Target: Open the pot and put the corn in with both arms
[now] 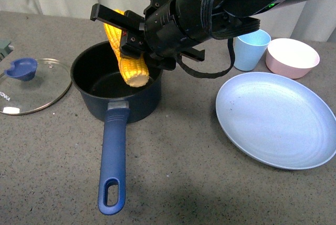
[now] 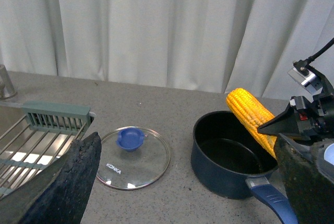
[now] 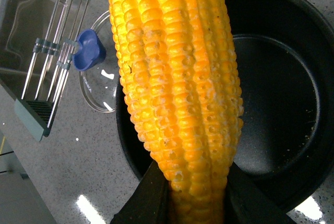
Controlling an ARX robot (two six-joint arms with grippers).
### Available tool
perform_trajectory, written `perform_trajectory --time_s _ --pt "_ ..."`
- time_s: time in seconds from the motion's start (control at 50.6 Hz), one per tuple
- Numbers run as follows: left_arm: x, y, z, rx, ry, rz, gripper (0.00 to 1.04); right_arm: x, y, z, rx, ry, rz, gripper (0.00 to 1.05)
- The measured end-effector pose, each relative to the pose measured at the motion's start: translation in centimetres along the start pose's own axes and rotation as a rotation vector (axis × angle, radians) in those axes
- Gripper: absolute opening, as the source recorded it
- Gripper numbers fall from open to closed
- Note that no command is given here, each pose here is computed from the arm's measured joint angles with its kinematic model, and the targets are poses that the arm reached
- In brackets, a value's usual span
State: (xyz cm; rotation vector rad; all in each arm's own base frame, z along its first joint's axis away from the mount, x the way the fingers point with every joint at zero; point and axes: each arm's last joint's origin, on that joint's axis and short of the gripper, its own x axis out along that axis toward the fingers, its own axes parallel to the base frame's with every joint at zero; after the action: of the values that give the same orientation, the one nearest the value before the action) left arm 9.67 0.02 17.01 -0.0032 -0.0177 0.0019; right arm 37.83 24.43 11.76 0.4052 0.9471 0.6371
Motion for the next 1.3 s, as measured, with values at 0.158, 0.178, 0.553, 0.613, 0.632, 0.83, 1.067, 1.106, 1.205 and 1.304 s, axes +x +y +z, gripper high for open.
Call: perform_trajectory --time_s 0.158,0.178,0.553,0.613,0.632,0.83,1.067,1.106,1.205,1.304 --pt "0.0 0.0 0.0 0.000 0.000 0.000 0.98 0.5 -0.1 0.3 0.001 -0.005 -0.017 0.31" --pt "0.0 0.0 0.0 0.000 0.000 0.000 0.98 0.6 -0.1 0.3 0.002 -0.006 -0.018 0.33" --pt "0.0 0.0 0.0 0.000 0.000 0.000 0.98 0.9 -0.2 1.0 -0.006 -0.045 -0.057 0.95" --pt "0.0 0.0 0.0 0.000 0.000 0.000 0.98 0.9 -0.3 1.1 -0.016 -0.075 -0.072 0.95" --pt "0.0 0.0 0.0 0.000 0.000 0.000 0.98 0.9 -0.3 1.2 -0.022 -0.087 -0.077 0.95" --pt "0.0 0.0 0.0 0.000 0.000 0.000 0.98 -0.5 -1.1 1.1 -0.058 -0.200 -0.197 0.95" --pt "0.0 0.0 0.0 0.000 0.000 0.000 0.98 -5.8 -2.2 0.7 -0.111 -0.378 -0.332 0.95" --pt "0.0 0.0 0.0 0.000 0.000 0.000 0.98 -6.8 -2.6 0.5 -0.114 -0.402 -0.359 0.95" --pt "0.0 0.0 0.0 0.000 0.000 0.000 0.98 -8.9 -3.9 -0.6 -0.104 -0.432 -0.421 0.95" --pt "0.0 0.0 0.0 0.000 0.000 0.000 0.98 -11.9 -5.7 -2.5 -0.113 -0.477 -0.505 0.95"
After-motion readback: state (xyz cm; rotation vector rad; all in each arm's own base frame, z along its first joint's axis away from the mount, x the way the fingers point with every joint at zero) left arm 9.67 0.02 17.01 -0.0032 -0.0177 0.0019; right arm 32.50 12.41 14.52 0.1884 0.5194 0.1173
